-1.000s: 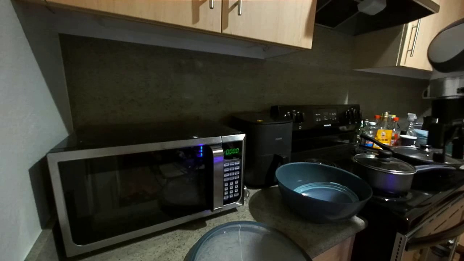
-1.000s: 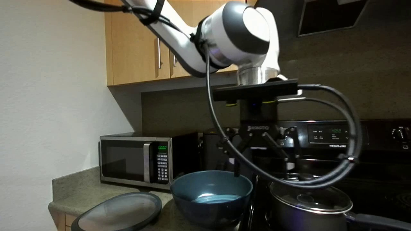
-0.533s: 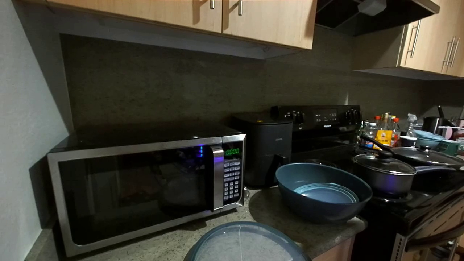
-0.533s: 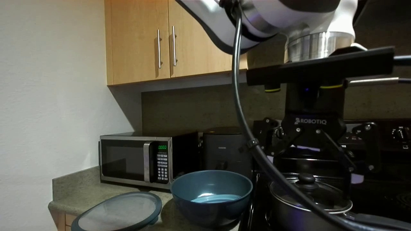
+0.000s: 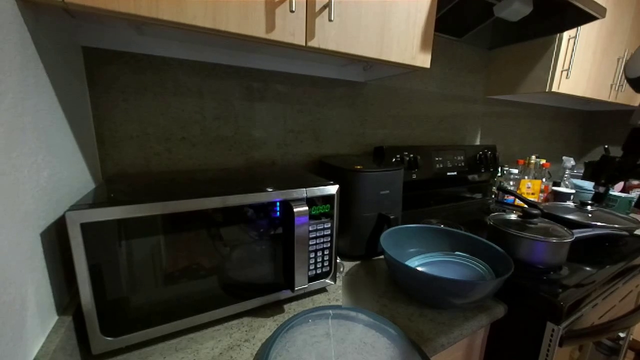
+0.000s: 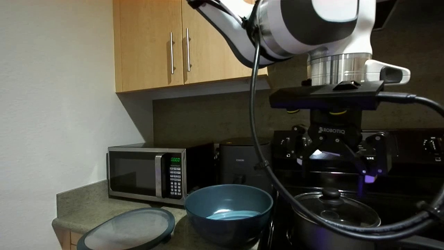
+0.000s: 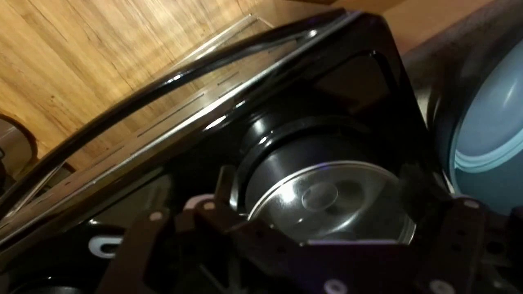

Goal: Remove the glass lid from the pot on the bottom left plate and place it inside the the bowl on the left side of the countertop

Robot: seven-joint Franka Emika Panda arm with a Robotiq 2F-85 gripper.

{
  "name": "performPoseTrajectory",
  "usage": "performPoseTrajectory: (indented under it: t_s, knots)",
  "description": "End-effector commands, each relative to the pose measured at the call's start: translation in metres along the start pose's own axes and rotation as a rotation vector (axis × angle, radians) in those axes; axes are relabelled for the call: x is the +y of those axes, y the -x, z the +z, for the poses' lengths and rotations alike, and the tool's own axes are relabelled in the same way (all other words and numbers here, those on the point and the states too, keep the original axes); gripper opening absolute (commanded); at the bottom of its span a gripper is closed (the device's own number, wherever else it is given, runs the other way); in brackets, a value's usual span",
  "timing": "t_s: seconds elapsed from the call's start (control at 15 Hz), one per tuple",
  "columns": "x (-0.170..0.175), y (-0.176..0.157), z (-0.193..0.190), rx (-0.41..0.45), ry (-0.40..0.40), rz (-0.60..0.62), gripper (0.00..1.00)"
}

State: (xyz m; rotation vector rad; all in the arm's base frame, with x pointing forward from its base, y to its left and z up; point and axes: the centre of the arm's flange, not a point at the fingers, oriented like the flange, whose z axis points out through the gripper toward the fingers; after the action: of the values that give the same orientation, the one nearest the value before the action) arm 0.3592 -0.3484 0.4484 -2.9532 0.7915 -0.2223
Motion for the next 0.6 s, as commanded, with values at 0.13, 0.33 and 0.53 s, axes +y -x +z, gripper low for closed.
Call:
performPoseTrajectory:
  t_s: [0.13, 0.33, 0.53]
  knots:
    - [0.000, -0.034, 0.010, 0.037, -0.027, 0.078, 1.00]
    - [0.003, -0.054, 0.020, 0.031, -0.019, 0.098, 1.00]
    - [-0.008, -0.064, 0.026, 0.083, -0.041, 0.141, 1.00]
